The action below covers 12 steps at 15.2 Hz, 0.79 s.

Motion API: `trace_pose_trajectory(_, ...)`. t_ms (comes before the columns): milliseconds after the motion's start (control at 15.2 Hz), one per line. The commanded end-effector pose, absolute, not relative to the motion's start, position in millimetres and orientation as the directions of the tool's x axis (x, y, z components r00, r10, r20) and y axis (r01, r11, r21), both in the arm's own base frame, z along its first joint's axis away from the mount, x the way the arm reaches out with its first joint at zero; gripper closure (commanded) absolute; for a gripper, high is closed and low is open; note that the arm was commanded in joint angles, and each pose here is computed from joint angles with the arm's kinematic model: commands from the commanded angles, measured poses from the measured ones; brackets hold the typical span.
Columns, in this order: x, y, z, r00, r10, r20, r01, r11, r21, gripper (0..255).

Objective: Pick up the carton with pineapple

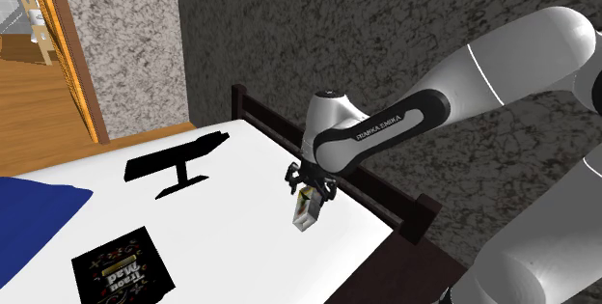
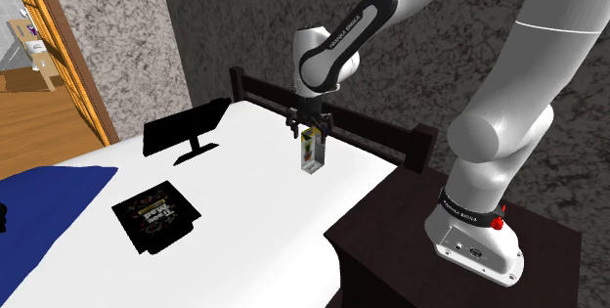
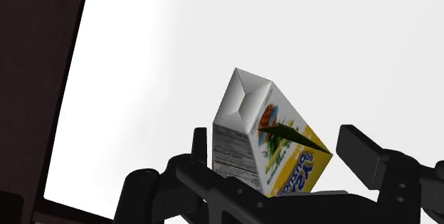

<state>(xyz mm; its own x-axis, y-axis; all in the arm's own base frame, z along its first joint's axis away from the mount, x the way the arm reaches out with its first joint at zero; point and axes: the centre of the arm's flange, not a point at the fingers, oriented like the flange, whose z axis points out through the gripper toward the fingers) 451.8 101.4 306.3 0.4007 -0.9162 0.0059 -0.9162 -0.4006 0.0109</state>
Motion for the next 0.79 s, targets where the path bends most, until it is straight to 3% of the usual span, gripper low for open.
trace_pose_trajectory(0,452,101,305,0.401,-0.916,0.006,-0.916,-0.401,0.011,255)
trace_pose_trajectory(726,452,101,316,0.401,-0.916,0.006,-0.916,-0.401,0.011,255)
